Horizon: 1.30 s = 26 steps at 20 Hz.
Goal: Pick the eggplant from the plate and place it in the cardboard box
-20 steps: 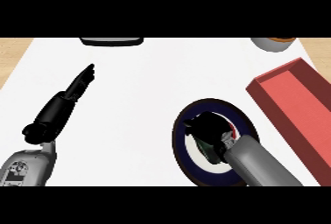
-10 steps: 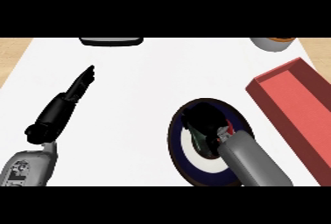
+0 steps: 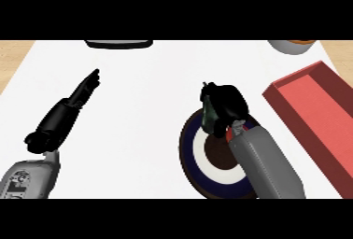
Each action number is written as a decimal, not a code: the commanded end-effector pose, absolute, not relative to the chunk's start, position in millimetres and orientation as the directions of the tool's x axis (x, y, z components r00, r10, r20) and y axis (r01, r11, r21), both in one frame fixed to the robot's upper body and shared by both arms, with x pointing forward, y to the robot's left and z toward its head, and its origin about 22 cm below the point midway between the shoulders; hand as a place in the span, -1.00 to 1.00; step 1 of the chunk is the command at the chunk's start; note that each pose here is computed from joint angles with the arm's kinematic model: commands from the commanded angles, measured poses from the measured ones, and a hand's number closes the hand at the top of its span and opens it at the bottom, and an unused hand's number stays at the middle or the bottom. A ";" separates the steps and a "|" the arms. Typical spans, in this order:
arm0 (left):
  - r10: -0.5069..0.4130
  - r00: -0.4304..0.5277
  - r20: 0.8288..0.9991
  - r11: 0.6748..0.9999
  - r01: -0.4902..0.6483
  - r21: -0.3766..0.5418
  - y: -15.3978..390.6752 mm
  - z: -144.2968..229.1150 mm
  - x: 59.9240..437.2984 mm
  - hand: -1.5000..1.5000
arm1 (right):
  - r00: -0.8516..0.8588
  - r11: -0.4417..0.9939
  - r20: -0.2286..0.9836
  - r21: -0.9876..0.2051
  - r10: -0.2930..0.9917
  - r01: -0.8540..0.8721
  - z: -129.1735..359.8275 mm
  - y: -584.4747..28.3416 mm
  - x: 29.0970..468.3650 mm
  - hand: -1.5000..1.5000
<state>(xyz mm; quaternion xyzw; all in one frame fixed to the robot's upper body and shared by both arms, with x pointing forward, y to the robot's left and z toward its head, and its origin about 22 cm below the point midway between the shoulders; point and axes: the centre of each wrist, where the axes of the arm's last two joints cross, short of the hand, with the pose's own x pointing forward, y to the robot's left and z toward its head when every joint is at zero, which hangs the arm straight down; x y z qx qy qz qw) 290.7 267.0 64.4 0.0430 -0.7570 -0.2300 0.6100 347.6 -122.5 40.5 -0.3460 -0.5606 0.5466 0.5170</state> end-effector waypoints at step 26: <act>-0.348 -0.249 0.904 0.892 0.208 0.401 266.8 61.4 292.4 0.00 | 0.329 0.232 0.423 -0.842 0.844 0.488 212.2 -290.7 346.6 1.00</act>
